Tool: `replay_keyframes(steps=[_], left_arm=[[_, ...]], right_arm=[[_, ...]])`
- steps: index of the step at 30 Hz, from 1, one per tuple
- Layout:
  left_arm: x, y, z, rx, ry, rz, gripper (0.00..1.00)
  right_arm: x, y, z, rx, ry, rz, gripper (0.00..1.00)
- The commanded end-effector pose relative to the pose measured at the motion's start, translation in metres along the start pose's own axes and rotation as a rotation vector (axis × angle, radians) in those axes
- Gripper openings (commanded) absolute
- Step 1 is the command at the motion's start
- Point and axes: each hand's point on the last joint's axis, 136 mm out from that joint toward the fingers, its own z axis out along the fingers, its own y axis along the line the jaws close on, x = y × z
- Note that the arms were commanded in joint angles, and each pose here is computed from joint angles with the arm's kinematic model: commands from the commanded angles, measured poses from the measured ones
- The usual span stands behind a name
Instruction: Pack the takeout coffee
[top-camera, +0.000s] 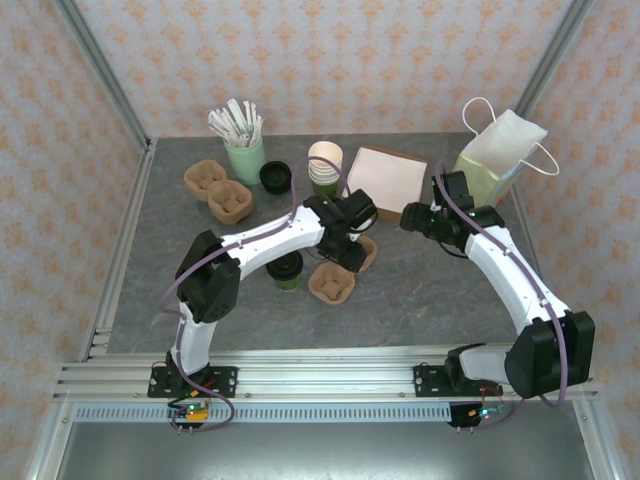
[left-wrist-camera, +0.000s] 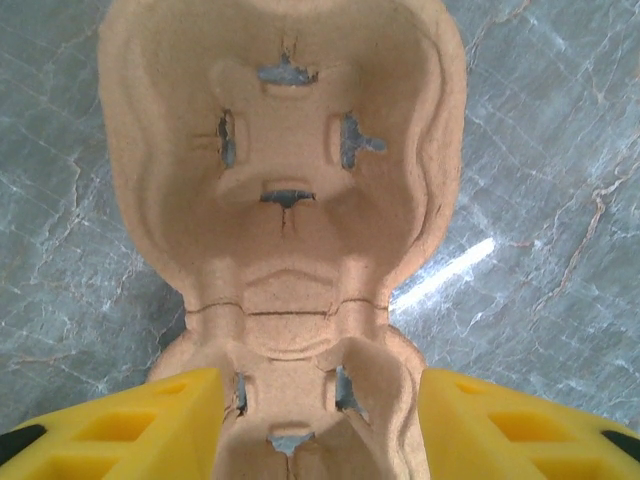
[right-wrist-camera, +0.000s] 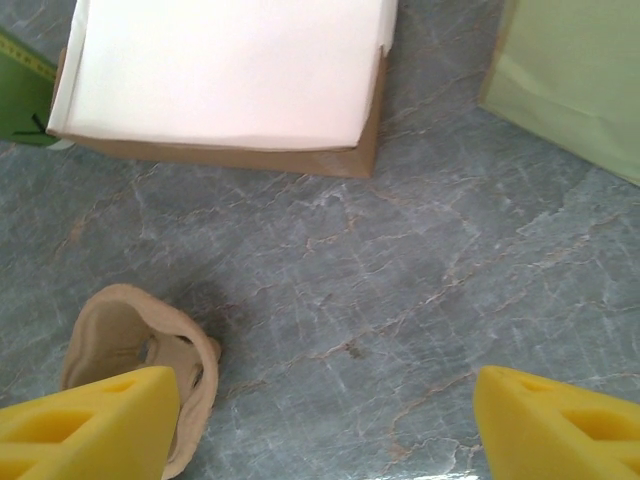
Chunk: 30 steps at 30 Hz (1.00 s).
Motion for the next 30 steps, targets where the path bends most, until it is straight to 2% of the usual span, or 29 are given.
replay_keyframes(steps=[1,9,30], left_arm=[[0.012,0.007,0.006,-0.024,0.074,0.013,0.56],[0.014,0.008,0.024,-0.041,0.147,0.042,0.57],[0.010,0.009,0.042,-0.048,0.178,0.029,0.48]], right_arm=[[-0.009,-0.002,-0.010,0.003,-0.056,0.011,0.78],[-0.004,-0.002,-0.008,-0.004,-0.045,0.014,0.78],[0.002,-0.002,-0.005,-0.014,-0.031,0.010,0.78]])
